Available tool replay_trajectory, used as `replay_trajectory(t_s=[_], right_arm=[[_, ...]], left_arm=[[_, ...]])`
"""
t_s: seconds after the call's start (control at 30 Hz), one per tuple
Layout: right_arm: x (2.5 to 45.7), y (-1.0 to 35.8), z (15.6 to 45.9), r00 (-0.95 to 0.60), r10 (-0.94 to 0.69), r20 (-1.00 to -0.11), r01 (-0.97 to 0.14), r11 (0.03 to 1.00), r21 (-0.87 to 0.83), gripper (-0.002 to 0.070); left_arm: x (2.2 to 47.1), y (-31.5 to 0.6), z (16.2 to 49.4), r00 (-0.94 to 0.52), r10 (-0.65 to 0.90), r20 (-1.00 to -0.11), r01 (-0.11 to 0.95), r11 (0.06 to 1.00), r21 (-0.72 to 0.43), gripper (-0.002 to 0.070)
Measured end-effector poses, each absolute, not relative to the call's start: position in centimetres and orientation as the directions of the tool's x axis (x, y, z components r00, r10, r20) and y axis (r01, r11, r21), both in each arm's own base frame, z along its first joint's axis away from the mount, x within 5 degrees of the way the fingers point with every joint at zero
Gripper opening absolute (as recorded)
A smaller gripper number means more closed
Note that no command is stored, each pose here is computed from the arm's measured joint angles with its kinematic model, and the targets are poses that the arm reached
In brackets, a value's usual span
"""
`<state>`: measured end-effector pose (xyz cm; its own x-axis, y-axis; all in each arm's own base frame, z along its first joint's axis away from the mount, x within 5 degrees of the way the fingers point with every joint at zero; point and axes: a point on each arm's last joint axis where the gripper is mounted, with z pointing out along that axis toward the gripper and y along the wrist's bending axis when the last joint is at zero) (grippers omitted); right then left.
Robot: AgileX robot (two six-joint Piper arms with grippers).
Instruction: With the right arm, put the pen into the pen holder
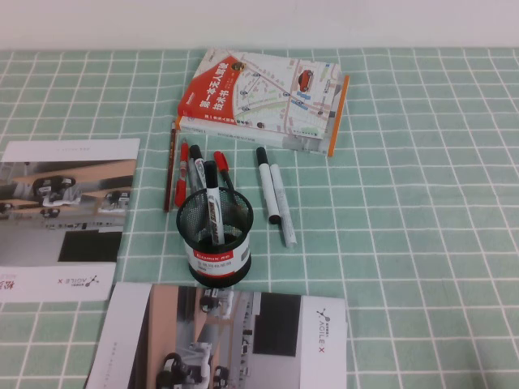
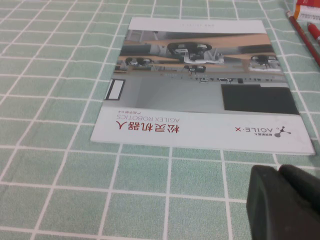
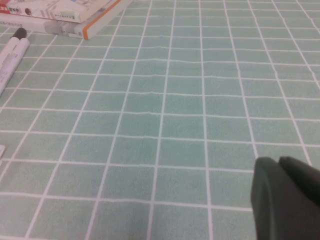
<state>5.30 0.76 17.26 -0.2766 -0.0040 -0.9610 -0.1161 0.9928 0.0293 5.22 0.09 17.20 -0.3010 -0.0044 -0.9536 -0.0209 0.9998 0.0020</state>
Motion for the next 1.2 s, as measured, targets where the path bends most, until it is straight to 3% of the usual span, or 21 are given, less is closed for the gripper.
replay_trajectory(t_s=[0.37,0.73,1.2], right_arm=[[5.4,0.8,17.6,-0.247,0.032,-0.969,-0.117,0.991,0.062,-0.0019],[5.7,0.7,19.9,-0.023,0.317,-0.948,-0.116,0.941,0.318,-0.0019],[5.7,0.8,20.1,-0.035,0.526,-0.849,-0.12,0.842,0.527,-0.0019]], left_arm=[[5.2,0.1,17.2,-0.301,-0.004,-0.954,-0.021,1.0,0.002,-0.0004],[5.2,0.1,17.2,-0.301,-0.004,-0.954,-0.021,1.0,0.002,-0.0004],[5.2,0.1,17.2,-0.301,-0.004,-0.954,-0.021,1.0,0.002,-0.0004]])
